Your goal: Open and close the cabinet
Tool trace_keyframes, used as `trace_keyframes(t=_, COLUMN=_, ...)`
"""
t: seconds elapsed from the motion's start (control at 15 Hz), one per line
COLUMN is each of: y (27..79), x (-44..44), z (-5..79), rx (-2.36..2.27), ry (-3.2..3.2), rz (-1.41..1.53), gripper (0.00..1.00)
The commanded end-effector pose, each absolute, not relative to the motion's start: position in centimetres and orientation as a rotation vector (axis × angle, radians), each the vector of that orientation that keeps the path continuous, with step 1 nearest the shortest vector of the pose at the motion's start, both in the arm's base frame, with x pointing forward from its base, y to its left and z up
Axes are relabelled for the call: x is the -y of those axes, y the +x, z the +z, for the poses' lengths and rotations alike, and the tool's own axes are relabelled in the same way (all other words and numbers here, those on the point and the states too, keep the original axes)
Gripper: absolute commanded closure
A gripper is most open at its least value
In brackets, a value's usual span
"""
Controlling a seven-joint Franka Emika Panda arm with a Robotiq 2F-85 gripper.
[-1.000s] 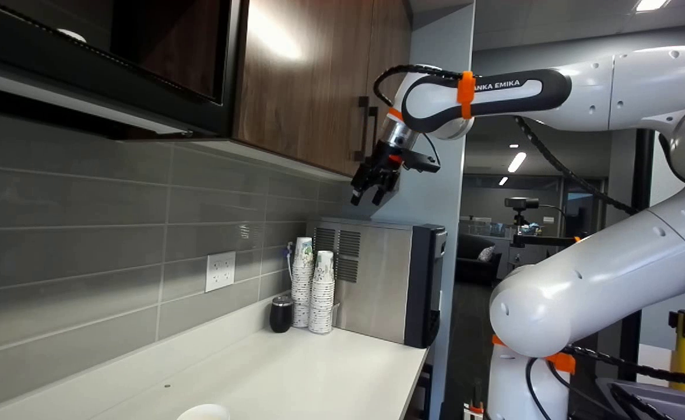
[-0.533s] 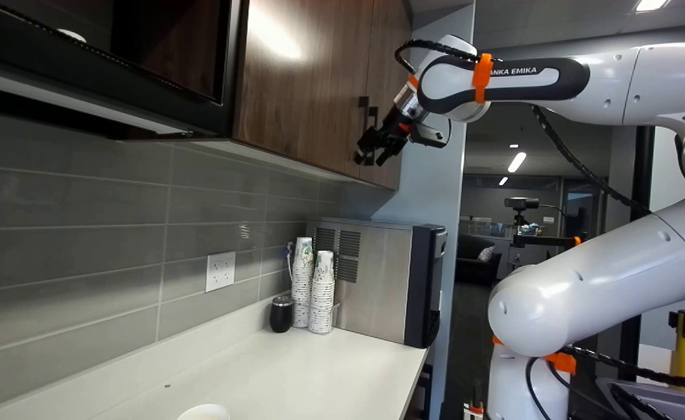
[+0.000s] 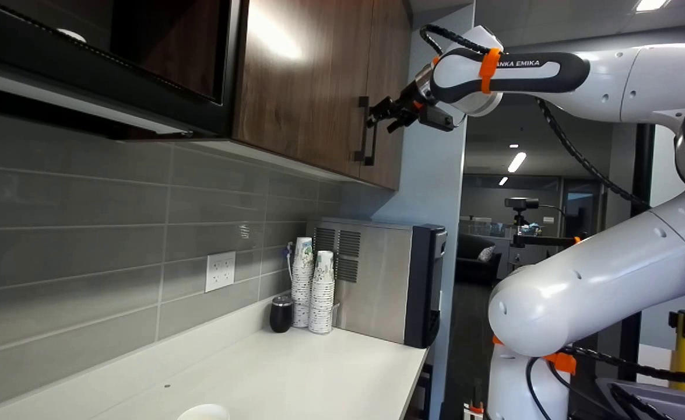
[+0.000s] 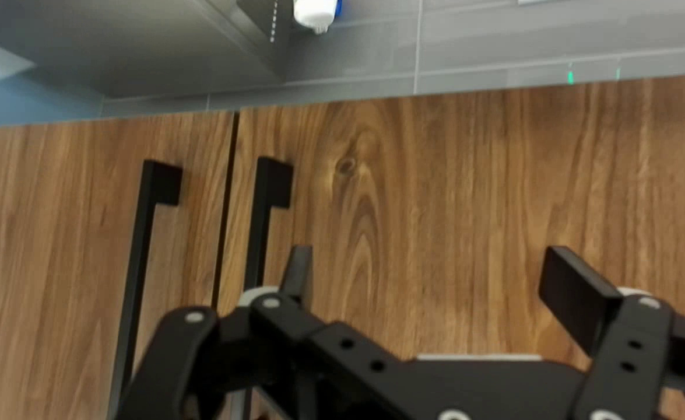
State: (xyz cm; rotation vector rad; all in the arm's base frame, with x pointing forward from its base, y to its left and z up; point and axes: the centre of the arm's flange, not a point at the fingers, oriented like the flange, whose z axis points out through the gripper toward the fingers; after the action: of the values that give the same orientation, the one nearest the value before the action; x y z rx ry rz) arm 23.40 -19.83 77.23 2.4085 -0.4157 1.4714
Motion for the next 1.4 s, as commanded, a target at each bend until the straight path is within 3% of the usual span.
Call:
trace_keyframes(t=0.0, y=24.7, x=21.9, z=79.7, rx=0.418, ry=2.289, rz=1.596, gripper=0.00)
trace_keyframes(t=0.6, y=29.4, x=25.6, z=80.4, rx=0.491, ry=2.084, rz=1.667, gripper=0.00)
trace_keyframes(t=1.33, y=30.2, x=32.2, z=78.9, rx=0.741, ry=1.964, rz=1.653, gripper=0.00)
